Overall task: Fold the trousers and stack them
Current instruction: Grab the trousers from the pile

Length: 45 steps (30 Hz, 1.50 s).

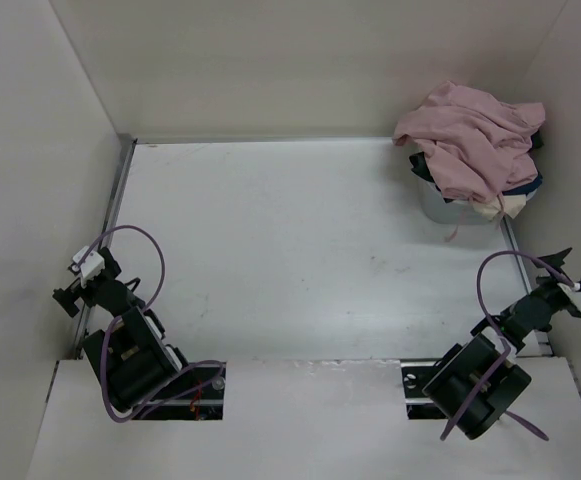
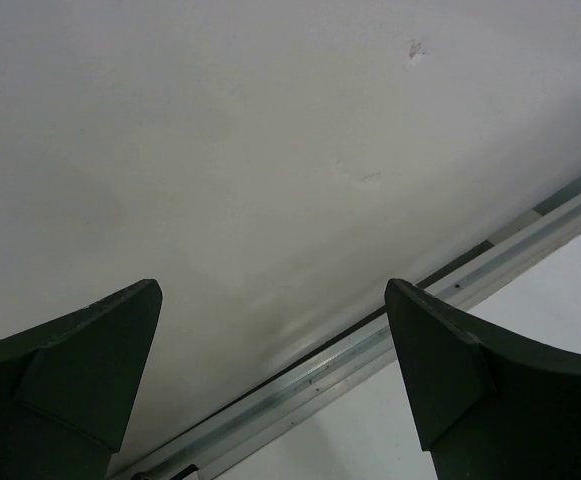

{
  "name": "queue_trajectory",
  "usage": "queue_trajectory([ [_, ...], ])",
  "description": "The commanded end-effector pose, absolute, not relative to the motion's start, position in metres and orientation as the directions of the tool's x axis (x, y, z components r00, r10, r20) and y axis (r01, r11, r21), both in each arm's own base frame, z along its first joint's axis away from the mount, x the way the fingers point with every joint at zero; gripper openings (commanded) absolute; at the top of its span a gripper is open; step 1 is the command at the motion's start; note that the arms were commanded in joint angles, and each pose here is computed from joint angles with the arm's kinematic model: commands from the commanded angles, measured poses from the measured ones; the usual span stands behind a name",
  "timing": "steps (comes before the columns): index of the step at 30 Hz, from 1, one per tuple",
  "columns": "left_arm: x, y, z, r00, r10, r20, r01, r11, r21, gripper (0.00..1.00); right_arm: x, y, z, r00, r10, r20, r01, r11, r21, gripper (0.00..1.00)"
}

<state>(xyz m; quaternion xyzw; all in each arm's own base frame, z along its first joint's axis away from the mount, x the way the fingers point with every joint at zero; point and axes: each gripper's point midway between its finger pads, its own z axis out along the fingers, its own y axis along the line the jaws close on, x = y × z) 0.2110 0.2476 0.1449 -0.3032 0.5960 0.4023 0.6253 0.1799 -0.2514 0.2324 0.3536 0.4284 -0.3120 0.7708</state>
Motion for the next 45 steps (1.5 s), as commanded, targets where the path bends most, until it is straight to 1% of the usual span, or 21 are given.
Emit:
queue_trajectory([
  [1,0.208,0.245,0.193,0.133,0.260,-0.956,-0.875,0.484,0.009,1.00,0.167,-0.234,0.240,0.504,-0.238,-0.830,0.757,0.585,0.292,1.00],
  [10,0.208,0.244,0.194,0.141,0.260,-0.955,-0.872,0.489,0.004,1.00,0.164,-0.234,0.240,0.507,-0.239,-0.828,0.760,0.578,0.298,1.00],
  [12,0.209,0.245,0.194,0.137,0.262,-0.955,-0.872,0.489,0.009,1.00,0.175,-0.235,0.253,0.509,-0.247,-0.825,0.743,0.610,0.276,1.00],
  [13,0.211,0.245,0.194,0.130,0.265,-0.955,-0.870,0.492,0.018,1.00,0.185,-0.223,0.268,0.495,-0.284,-0.821,0.716,0.668,0.201,1.00],
  [14,0.211,0.244,0.199,0.137,0.274,-0.952,-0.869,0.494,0.017,1.00,0.198,-0.199,0.286,0.476,-0.346,-0.808,0.668,0.740,0.076,1.00],
  [16,0.209,0.243,0.213,0.149,0.308,-0.940,-0.875,0.484,0.020,1.00,0.227,-0.145,0.323,0.477,-0.433,-0.765,0.513,0.844,-0.158,1.00],
  [17,0.210,0.239,0.222,0.148,0.332,-0.932,-0.872,0.488,0.035,1.00,0.244,-0.122,0.341,0.482,-0.439,-0.758,0.420,0.875,-0.240,1.00],
  [18,0.212,0.235,0.230,0.147,0.348,-0.926,-0.868,0.495,0.048,1.00,0.258,-0.110,0.353,0.477,-0.426,-0.769,0.362,0.892,-0.270,1.00],
  [20,0.227,0.225,0.261,0.134,0.397,-0.908,-0.852,0.514,0.099,1.00,0.296,-0.090,0.380,0.421,-0.394,-0.817,0.262,0.915,-0.306,1.00],
  [23,0.260,0.215,0.289,0.110,0.371,-0.922,-0.809,0.573,0.134,1.00,0.334,-0.076,0.427,0.328,-0.459,-0.826,0.257,0.884,-0.389,1.00],
  [27,0.322,0.180,0.314,0.089,0.293,-0.952,-0.662,0.731,0.163,1.00,0.363,-0.029,0.478,0.422,-0.383,-0.822,0.220,0.922,-0.317,1.00],
  [29,0.351,0.145,0.318,0.058,0.242,-0.969,-0.535,0.827,0.175,1.00,0.387,-0.014,0.491,0.408,-0.347,-0.844,0.173,0.938,-0.302,1.00],
  [31,0.374,0.100,0.318,0.014,0.203,-0.979,-0.341,0.922,0.186,1.00,0.420,-0.018,0.487,0.325,-0.320,-0.890,0.123,0.947,-0.295,1.00],
  [33,0.389,0.049,0.317,-0.043,0.159,-0.986,-0.117,0.980,0.163,1.00,0.452,-0.037,0.476,0.228,-0.274,-0.934,0.135,0.959,-0.248,1.00],
  [34,0.393,0.027,0.314,-0.083,0.137,-0.987,-0.021,0.990,0.139,1.00,0.466,-0.050,0.467,0.158,-0.247,-0.956,0.164,0.961,-0.221,1.00],
  [36,0.393,-0.014,0.307,-0.189,0.136,-0.973,0.159,0.982,0.106,1.00,0.488,-0.079,0.434,-0.052,-0.168,-0.984,0.238,0.955,-0.175,1.00],
  [37,0.391,-0.031,0.301,-0.241,0.155,-0.958,0.242,0.966,0.095,1.00,0.496,-0.091,0.415,-0.149,-0.114,-0.982,0.262,0.953,-0.150,1.00],
  [38,0.389,-0.046,0.294,-0.283,0.180,-0.942,0.315,0.945,0.086,1.00,0.501,-0.095,0.399,-0.204,-0.070,-0.976,0.261,0.957,-0.124,1.00],
  [39,0.387,-0.059,0.287,-0.318,0.198,-0.927,0.372,0.926,0.070,1.00,0.505,-0.098,0.393,-0.206,-0.039,-0.978,0.268,0.959,-0.095,1.00],
  [41,0.385,-0.074,0.274,-0.375,0.210,-0.903,0.427,0.904,0.032,1.00,0.512,-0.101,0.372,-0.254,0.002,-0.967,0.276,0.958,-0.071,1.00],
  [45,0.389,-0.079,0.254,-0.426,0.202,-0.882,0.430,0.903,-0.001,1.00,0.527,-0.105,0.322,-0.411,0.017,-0.911,0.273,0.956,-0.106,1.00],
])
